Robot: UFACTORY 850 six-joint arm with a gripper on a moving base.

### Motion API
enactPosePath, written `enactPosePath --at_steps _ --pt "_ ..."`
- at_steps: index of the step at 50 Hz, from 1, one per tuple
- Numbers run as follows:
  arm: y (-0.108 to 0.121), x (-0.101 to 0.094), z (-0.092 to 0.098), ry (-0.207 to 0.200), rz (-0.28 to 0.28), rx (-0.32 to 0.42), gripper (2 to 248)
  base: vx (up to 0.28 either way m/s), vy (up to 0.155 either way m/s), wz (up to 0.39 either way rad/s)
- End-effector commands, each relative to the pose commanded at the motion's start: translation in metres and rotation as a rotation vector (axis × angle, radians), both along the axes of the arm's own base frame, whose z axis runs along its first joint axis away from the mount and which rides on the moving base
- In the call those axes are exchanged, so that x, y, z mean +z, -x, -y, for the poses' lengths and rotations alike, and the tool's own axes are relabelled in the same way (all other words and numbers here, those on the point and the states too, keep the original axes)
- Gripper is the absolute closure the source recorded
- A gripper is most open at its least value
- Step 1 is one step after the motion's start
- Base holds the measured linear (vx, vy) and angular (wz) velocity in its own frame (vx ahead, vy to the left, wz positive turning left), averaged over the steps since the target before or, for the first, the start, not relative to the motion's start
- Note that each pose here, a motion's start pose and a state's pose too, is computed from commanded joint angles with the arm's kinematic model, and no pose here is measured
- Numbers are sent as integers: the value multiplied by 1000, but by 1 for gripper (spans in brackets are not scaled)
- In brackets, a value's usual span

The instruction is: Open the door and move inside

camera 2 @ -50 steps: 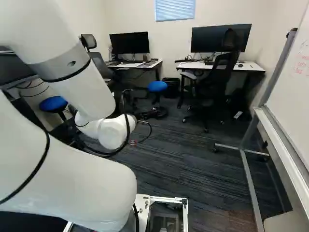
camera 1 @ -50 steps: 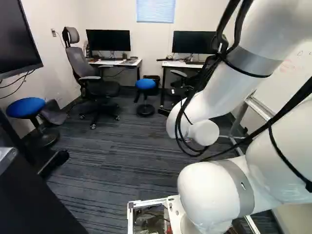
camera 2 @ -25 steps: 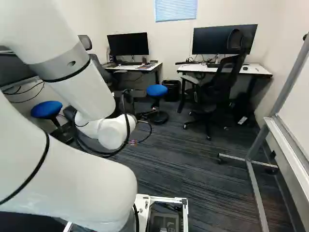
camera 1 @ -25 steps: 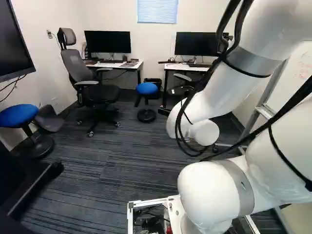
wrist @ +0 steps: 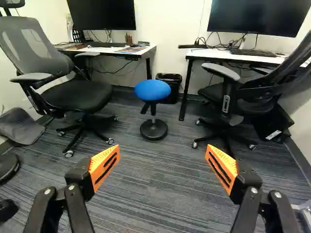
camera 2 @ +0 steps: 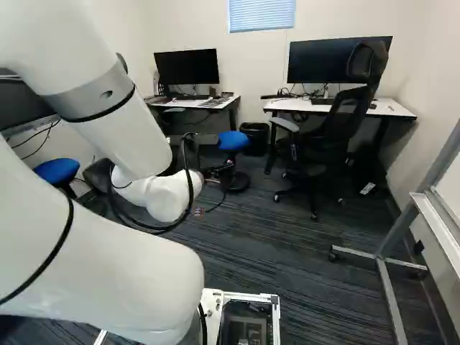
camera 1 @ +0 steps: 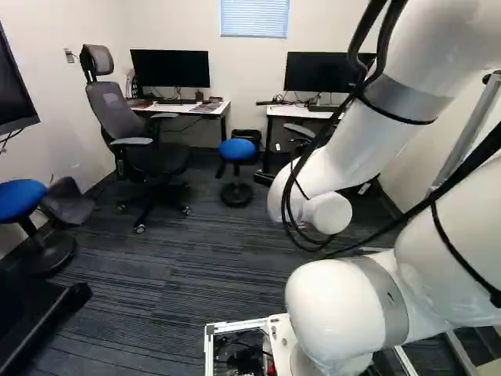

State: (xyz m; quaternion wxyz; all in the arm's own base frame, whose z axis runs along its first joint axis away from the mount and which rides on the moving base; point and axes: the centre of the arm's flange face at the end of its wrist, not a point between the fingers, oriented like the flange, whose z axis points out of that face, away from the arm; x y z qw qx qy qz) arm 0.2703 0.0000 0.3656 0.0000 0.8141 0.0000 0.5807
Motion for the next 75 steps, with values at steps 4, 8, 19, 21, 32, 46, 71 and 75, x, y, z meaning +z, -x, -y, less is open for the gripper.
enactPosePath --at_steps 4,8,19,21,32,46,71,75 --pt "0 0 0 0 0 0 3 283 8 -4" --pt "0 0 0 0 0 0 3 276 9 -10" --pt "0 0 0 0 0 0 3 273 8 -2" --pt "0 0 0 0 0 0 3 278 13 -6" --pt "0 0 0 0 0 0 3 253 7 1" --pt "0 0 0 0 0 0 3 222 6 3" --pt "0 0 0 0 0 0 3 7 0 0" --pt "0 0 0 0 0 0 3 0 0 0"
